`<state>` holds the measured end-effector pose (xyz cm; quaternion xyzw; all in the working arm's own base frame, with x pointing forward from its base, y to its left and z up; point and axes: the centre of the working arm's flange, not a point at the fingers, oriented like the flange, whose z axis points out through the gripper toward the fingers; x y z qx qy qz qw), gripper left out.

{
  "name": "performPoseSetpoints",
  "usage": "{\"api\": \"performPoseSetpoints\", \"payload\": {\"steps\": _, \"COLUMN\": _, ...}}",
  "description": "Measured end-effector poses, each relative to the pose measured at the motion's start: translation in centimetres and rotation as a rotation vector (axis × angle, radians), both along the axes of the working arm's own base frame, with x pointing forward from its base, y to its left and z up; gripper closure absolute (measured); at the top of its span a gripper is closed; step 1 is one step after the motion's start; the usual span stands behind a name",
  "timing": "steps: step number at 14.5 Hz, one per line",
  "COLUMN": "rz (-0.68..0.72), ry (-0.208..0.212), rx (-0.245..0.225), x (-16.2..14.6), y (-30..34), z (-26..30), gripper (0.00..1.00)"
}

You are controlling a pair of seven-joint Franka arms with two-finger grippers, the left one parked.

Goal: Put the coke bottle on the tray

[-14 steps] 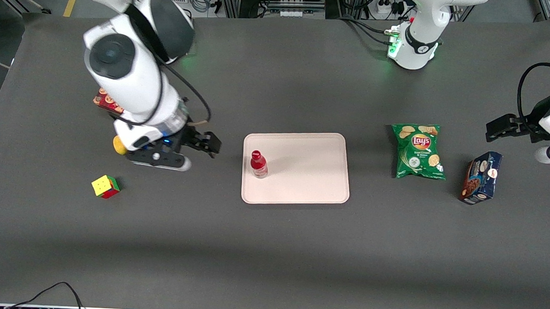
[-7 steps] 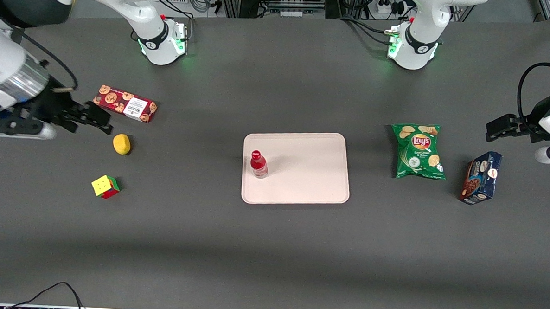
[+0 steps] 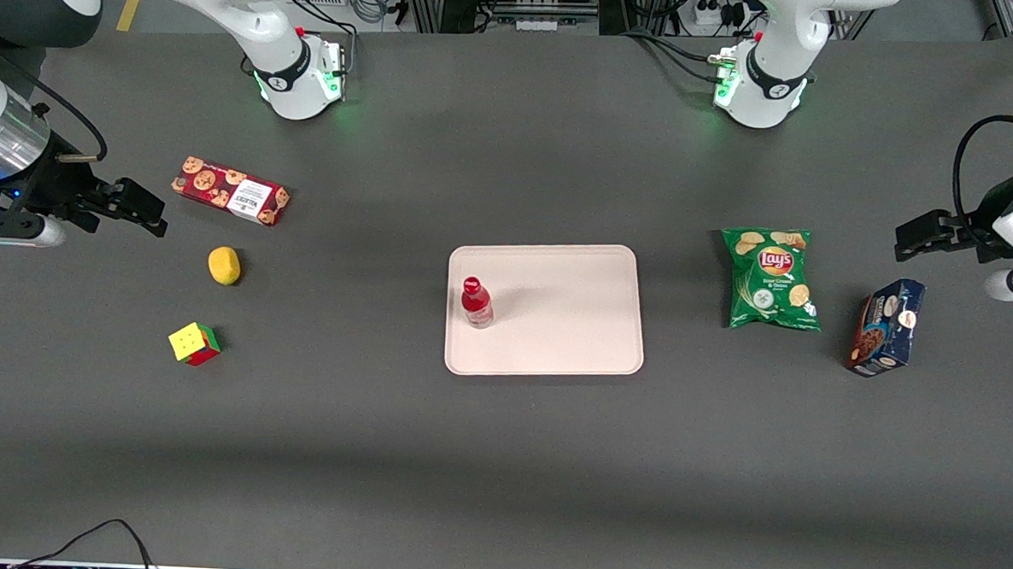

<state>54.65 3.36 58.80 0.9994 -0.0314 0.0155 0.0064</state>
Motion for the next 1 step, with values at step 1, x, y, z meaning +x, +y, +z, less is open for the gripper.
{"api": "performPoseSetpoints", "payload": {"steps": 1, "rz": 0.005, "ry": 0.003, "rx": -0.004, "x": -0.04, "y": -0.04, "z": 0.02, "gripper": 0.00}}
